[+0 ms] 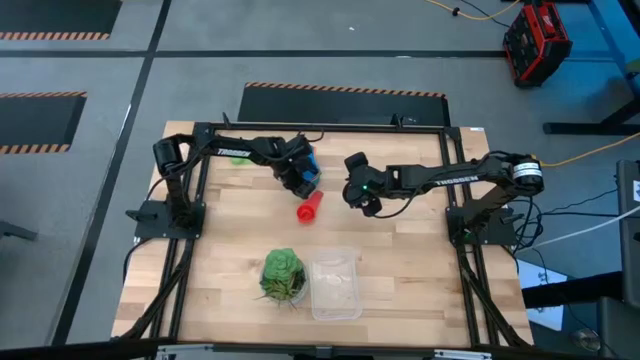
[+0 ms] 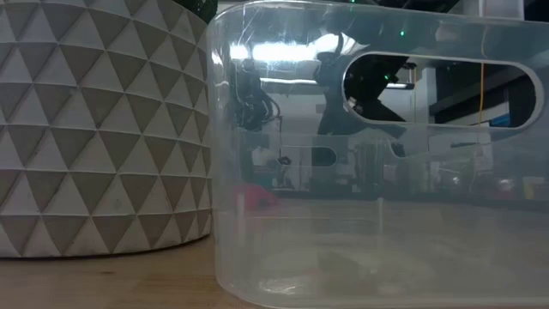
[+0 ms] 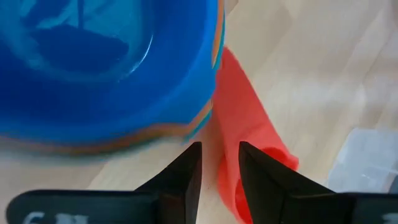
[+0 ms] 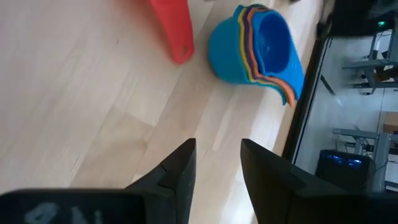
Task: Nest measuring cups in basket
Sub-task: Stack the red measuring cup on top of the blue measuring cup
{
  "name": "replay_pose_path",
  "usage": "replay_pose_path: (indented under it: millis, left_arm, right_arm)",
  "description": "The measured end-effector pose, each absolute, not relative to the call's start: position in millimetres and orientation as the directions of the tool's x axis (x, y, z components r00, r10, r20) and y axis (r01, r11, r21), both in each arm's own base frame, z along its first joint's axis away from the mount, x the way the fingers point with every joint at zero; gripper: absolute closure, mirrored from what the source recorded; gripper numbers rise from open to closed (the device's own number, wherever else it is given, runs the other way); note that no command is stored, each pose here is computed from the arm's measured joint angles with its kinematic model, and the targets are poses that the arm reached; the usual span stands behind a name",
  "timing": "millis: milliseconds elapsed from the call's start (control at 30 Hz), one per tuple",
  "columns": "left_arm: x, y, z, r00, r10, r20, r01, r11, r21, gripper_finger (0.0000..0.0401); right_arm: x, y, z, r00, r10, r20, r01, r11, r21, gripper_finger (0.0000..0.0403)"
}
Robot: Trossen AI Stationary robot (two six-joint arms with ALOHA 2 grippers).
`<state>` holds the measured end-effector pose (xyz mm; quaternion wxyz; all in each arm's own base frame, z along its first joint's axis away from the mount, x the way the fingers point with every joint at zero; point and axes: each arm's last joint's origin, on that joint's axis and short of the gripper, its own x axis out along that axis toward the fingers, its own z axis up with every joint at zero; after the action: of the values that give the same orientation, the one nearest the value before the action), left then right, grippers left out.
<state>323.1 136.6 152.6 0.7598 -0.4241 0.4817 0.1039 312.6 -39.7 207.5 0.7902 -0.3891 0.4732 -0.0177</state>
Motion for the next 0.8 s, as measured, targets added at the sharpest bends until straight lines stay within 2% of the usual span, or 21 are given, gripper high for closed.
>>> replay_pose_path:
  millis: [600, 800]
  left_arm:
    - [335, 122, 142, 0.512, -0.267, -0.817, -0.569, 0.607, -0.555, 0.0303]
    - [342, 117, 132, 0.514, -0.328, -0.793, -0.551, 0.582, -0.598, 0.0303]
  right_arm:
    - [312, -40, 209, 0.555, -0.396, -0.731, -0.337, 0.697, -0.633, 0.0272]
    - [312, -40, 209, 0.555, -0.395, -0.732, -0.337, 0.698, -0.632, 0.0272]
